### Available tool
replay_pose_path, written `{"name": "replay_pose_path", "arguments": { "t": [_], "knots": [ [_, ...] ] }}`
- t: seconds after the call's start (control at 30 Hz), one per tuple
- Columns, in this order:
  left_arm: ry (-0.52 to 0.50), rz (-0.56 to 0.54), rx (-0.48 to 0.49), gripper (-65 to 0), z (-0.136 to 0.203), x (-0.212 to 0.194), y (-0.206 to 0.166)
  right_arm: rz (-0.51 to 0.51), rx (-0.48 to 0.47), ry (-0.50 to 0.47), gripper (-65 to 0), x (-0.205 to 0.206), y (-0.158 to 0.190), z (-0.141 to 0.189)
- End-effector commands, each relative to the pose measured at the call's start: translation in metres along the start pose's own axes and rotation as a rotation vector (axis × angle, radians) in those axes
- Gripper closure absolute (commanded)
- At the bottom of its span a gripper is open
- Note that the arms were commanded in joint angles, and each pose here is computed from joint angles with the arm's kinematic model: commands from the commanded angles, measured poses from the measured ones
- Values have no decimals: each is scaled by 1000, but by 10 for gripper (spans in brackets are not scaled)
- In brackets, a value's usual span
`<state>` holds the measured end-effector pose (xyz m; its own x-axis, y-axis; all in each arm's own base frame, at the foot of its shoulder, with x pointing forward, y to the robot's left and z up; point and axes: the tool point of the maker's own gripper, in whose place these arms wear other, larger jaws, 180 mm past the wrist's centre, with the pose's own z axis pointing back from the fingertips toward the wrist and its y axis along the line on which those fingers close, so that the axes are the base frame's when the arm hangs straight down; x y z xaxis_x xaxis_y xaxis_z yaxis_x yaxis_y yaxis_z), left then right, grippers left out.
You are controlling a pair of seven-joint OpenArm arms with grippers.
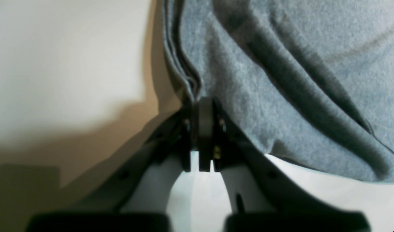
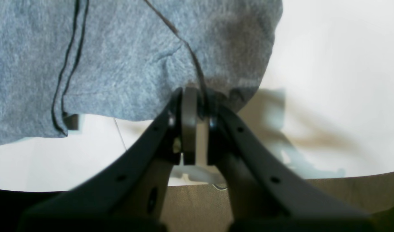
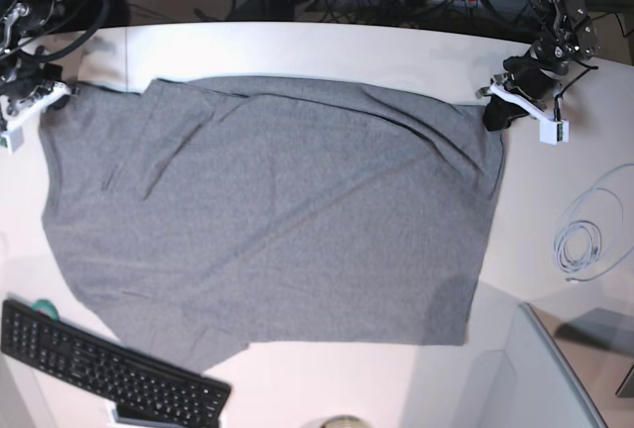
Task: Layout the t-shirt on the table in an organized manner, then fold the t-shirt properly
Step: 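Pull the grasped shirt edge taut with both grippers, spreading it, then hold the shirt edge with both grippers and adjust the right gripper's grip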
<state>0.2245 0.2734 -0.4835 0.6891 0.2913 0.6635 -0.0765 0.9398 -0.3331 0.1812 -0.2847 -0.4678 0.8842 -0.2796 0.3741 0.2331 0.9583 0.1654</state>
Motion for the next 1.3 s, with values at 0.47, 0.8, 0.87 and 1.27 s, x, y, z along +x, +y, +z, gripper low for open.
{"name": "replay_pose_path", "arguments": {
  "t": [0.47,0.8,0.87,1.27],
  "knots": [
    [-19,-13,5,0,3,9,5,56,-30,-49,-272,24,-12,10],
    [-19,-13,5,0,3,9,5,135,2,-33,-291,32,6,3],
    [-19,-13,5,0,3,9,5,141,4,-32,-291,32,7,3],
    [-17,-16,4,0,3,8,4,112,32,-9,-293,19,7,-10]
  ]
}}
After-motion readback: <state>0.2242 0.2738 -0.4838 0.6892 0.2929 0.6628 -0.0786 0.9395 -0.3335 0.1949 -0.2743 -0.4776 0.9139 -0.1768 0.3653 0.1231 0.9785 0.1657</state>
